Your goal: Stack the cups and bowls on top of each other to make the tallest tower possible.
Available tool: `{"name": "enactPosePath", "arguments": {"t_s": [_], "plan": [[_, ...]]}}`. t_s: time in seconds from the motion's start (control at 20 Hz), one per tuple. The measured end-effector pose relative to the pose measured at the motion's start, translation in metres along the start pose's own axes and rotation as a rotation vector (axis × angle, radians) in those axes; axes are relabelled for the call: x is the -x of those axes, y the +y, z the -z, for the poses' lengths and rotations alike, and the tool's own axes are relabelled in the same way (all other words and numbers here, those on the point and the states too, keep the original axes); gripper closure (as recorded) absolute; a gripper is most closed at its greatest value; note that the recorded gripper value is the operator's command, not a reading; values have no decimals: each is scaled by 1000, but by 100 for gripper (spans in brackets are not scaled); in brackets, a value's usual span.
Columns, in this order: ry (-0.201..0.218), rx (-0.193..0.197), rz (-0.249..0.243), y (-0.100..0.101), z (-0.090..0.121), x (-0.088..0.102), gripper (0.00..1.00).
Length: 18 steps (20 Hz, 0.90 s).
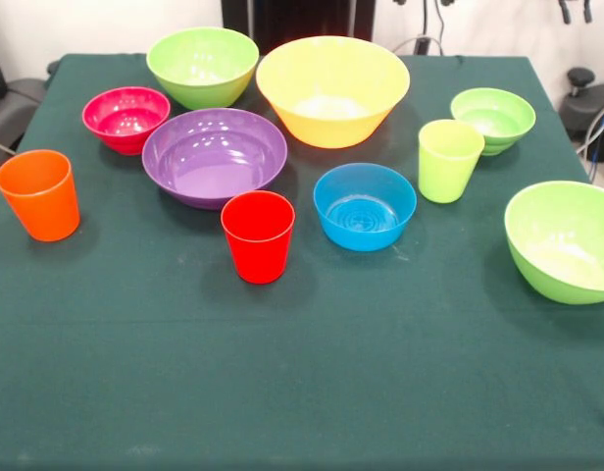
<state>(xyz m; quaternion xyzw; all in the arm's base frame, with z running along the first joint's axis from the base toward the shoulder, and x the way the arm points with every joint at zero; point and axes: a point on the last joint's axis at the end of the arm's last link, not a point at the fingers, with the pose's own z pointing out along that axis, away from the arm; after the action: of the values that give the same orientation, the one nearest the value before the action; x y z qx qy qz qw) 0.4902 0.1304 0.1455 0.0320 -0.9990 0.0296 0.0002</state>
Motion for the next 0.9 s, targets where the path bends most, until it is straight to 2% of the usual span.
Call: {"name": "enactPosePath", "arguments": {"t_s": [0.5,0.9], "plan": [[-53,-14,-11,-7,-15,6,0],[-61,-17,-10,-7,-19,6,0]]}}
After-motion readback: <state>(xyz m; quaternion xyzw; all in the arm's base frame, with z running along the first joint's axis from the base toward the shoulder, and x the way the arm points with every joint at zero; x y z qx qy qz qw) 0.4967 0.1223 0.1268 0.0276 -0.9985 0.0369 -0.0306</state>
